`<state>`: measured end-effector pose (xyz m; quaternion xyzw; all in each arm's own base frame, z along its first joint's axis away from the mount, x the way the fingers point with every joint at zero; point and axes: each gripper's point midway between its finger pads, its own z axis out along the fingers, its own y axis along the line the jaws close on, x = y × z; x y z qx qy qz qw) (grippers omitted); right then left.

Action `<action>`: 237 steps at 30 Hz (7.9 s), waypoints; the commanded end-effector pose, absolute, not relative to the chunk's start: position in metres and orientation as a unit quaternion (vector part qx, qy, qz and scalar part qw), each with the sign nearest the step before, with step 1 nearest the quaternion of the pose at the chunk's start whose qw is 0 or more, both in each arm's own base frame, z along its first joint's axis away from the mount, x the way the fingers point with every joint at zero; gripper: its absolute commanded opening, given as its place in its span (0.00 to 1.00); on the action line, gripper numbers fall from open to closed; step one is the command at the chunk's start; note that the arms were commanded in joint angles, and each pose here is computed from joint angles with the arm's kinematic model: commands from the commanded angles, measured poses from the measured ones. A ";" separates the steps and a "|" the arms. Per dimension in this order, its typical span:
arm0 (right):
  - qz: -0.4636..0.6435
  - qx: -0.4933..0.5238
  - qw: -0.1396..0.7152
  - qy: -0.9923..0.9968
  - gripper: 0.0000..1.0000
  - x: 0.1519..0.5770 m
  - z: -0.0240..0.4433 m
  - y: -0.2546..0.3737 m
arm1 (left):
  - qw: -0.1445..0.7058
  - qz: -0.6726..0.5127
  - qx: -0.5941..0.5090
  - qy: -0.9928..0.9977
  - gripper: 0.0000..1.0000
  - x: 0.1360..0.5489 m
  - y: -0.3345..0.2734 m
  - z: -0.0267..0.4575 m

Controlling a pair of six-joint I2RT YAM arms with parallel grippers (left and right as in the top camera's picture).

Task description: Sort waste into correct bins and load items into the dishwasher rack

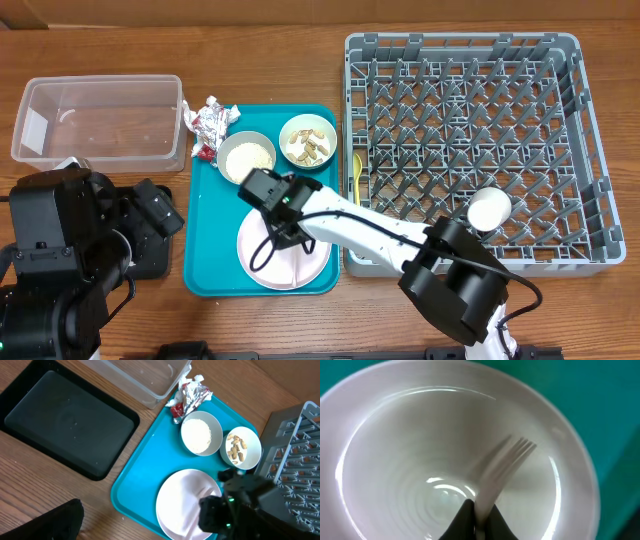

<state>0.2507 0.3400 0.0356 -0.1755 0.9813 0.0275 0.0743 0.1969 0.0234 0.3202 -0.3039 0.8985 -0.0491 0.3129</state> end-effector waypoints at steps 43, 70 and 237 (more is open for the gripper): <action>0.076 -0.084 0.289 0.951 0.56 0.369 0.268 0.195 | 0.320 -0.038 -0.302 0.897 1.00 0.197 0.028 0.323; 0.158 0.051 0.416 0.894 1.00 0.243 0.408 0.092 | 0.080 -0.032 -0.163 0.983 0.89 0.309 -0.049 0.190; 0.114 0.045 0.340 0.933 1.00 0.242 0.369 0.091 | 0.407 -0.431 -0.159 0.790 0.04 0.269 0.072 0.147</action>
